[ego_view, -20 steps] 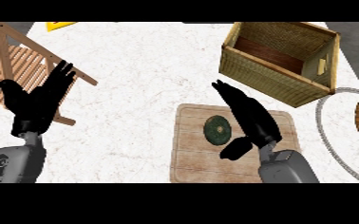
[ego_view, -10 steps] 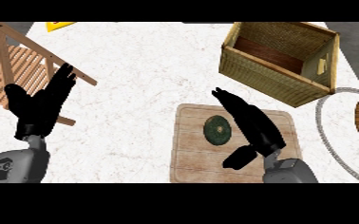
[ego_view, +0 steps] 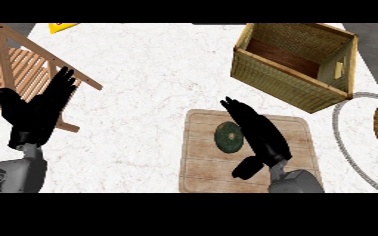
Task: Pick the squash from the cutting board and place it in the basket
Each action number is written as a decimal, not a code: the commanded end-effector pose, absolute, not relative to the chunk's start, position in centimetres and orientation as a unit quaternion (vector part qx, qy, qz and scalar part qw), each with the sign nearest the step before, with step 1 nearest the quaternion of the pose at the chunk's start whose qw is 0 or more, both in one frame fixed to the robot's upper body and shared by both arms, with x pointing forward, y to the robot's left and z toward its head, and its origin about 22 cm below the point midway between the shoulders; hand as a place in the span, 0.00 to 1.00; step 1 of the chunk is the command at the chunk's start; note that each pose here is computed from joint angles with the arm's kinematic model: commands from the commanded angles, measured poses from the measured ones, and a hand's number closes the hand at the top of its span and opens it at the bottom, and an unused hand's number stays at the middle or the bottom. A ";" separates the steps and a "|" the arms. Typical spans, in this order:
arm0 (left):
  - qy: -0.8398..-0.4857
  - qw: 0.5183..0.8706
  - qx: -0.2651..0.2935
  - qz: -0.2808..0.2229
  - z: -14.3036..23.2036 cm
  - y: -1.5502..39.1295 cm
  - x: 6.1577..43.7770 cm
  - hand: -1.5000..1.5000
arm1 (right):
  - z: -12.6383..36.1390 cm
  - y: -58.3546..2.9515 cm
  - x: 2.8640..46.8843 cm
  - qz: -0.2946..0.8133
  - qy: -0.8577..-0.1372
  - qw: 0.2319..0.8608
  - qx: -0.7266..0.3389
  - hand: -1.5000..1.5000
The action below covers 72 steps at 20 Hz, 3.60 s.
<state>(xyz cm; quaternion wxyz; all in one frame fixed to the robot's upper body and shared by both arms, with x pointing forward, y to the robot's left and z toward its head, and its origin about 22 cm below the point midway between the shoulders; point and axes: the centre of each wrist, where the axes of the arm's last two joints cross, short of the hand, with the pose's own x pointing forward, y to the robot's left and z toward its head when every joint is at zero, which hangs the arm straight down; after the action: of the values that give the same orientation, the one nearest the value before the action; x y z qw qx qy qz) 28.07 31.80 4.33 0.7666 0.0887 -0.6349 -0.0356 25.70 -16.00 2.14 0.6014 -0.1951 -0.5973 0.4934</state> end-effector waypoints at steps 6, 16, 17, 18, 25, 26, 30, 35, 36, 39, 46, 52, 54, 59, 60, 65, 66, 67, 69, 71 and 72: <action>-0.638 0.764 0.088 -0.029 3.4 31.0 29.7 0.50 | 1.1 -15.4 27.2 0.561 -0.572 0.560 -0.213 1.00; -0.638 0.764 0.096 -0.030 3.1 31.8 28.2 0.50 | -2.0 -14.6 25.8 0.572 -0.566 0.555 -0.211 1.00; -0.634 0.768 0.090 -0.033 4.1 32.6 28.4 0.50 | -0.8 -12.9 25.1 0.574 -0.566 0.552 -0.215 1.00; -0.633 0.769 0.079 -0.041 3.6 31.0 28.1 0.50 | -0.7 -9.0 25.6 0.548 -0.567 0.570 -0.230 1.00; -0.640 0.762 0.073 -0.060 4.5 30.5 30.0 0.50 | 5.0 -3.4 24.1 0.460 -0.523 0.656 -0.290 1.00; -0.643 0.761 0.060 -0.057 3.8 29.8 29.7 0.50 | 5.1 -2.6 23.4 0.448 -0.525 0.665 -0.285 1.00; -0.640 0.764 0.059 -0.059 4.5 29.0 30.2 0.50 | 9.0 -0.8 22.8 0.350 -0.595 0.686 -0.227 1.00; -0.632 0.770 0.063 -0.060 3.2 29.9 30.2 0.50 | 13.6 1.4 22.0 0.248 -0.717 0.618 -0.207 1.00; -0.641 0.762 0.066 -0.055 4.8 29.9 30.9 0.50 | 14.0 1.8 22.5 0.229 -0.735 0.599 -0.220 1.00; -0.636 0.767 0.072 -0.050 4.2 29.6 30.4 0.50 | 17.9 3.0 22.8 0.204 -0.743 0.588 -0.247 1.00; -0.631 0.771 0.081 -0.045 4.2 30.5 30.4 0.50 | 23.5 4.0 24.8 0.161 -0.725 0.591 -0.316 1.00; -0.636 0.766 0.076 -0.048 4.4 30.4 30.0 0.50 | 28.7 5.5 26.8 0.139 -0.718 0.567 -0.378 1.00; -0.636 0.767 0.073 -0.048 4.2 31.9 29.5 0.50 | 29.3 5.2 29.5 0.120 -0.711 0.573 -0.391 1.00; -0.636 0.766 0.080 -0.042 2.3 30.2 29.5 0.50 | 33.0 5.8 30.0 0.093 -0.711 0.563 -0.410 1.00; -0.640 0.763 0.079 -0.041 4.6 30.6 29.7 0.50 | 33.5 5.1 31.1 0.095 -0.704 0.562 -0.423 1.00; -0.640 0.763 0.077 -0.039 3.8 32.0 28.5 0.50 | 34.9 3.0 35.3 0.081 -0.660 0.561 -0.494 1.00; -0.631 0.770 0.086 -0.035 3.1 30.7 28.7 0.50 | 33.9 2.0 35.6 0.083 -0.655 0.563 -0.498 1.00; -0.635 0.767 0.090 -0.029 3.4 31.5 29.4 0.50 | 33.0 1.9 36.1 0.074 -0.651 0.549 -0.518 1.00; -0.634 0.767 0.089 -0.043 5.1 31.1 30.0 0.50 | 35.2 -0.2 37.1 0.065 -0.644 0.558 -0.520 1.00; -0.639 0.763 0.090 -0.037 4.4 32.0 29.1 0.50 | 33.3 -1.2 38.9 0.060 -0.632 0.564 -0.528 1.00; -0.634 0.768 0.089 -0.026 4.6 32.1 29.8 0.50 | 32.9 -1.2 38.3 0.068 -0.630 0.565 -0.528 1.00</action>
<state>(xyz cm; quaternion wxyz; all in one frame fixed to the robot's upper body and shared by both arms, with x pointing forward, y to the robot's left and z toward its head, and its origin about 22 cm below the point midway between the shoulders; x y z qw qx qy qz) 28.70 31.82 3.80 0.7690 0.0871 -0.6323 -0.0356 37.31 0.04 33.32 0.5202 -0.5061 -0.6810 0.0972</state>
